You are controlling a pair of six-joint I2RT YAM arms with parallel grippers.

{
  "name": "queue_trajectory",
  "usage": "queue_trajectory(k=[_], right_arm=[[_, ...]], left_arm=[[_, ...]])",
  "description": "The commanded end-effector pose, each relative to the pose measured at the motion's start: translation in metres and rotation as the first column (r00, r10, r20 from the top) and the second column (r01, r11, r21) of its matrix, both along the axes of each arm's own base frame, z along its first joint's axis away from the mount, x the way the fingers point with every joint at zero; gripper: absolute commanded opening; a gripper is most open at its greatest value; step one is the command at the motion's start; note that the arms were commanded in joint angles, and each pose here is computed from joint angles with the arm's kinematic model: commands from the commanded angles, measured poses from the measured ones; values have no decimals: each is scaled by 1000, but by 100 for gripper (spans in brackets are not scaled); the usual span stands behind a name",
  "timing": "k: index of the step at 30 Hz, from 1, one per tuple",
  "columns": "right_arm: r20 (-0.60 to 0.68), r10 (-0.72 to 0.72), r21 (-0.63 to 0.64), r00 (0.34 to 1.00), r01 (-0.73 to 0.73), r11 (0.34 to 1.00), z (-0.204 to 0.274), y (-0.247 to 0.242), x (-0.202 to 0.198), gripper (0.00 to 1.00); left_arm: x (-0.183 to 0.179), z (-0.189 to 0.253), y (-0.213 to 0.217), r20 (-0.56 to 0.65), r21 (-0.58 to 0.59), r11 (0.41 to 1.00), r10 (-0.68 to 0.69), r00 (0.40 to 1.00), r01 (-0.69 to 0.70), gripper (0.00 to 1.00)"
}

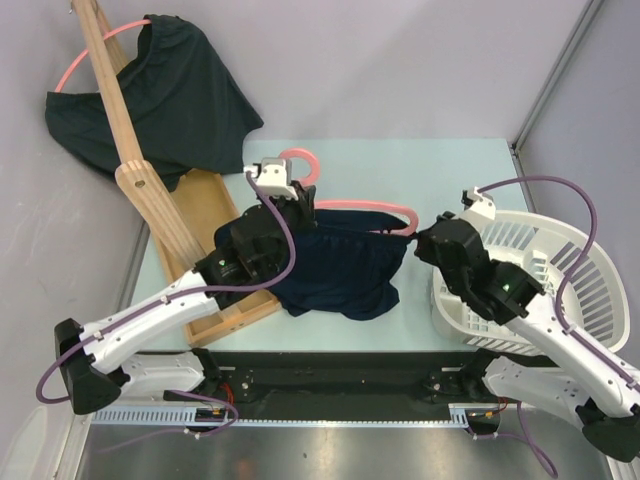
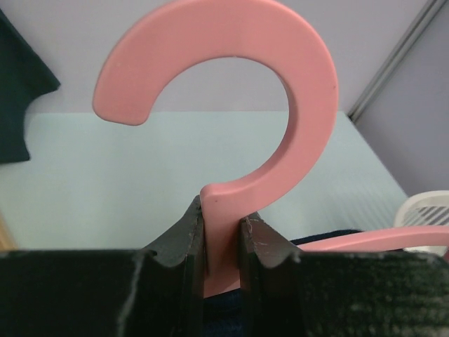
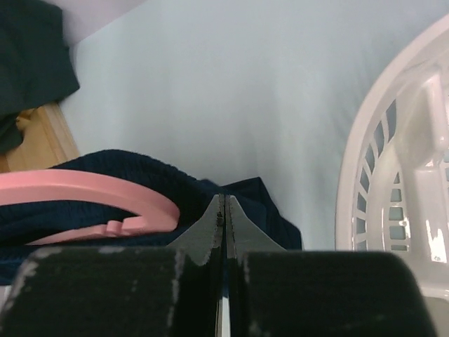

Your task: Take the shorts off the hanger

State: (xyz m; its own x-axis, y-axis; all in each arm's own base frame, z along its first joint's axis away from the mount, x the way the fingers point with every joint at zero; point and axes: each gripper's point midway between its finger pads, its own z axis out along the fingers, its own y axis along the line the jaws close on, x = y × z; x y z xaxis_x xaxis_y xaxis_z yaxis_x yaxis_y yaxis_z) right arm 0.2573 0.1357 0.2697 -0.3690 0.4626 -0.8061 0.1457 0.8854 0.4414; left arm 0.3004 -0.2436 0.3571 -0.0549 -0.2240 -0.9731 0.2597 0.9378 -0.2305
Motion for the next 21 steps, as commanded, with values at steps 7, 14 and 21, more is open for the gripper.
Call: queue_trajectory(k=[7,14,21], right_arm=[[96,109,86,989,-118,989,10,9,-11,0],[126,263,128,957,-278,952,10,53,-15,0],[121,287,150,950,-304,941,6,72,-8,0]], left_arm=[[-1,66,-7,-61,-375,925,-83,995,54,0],[-19,101,-40,-34,-596,768,-316,948,234,0],[-60,138,-59,61,-770,497,-568,821,401,0]])
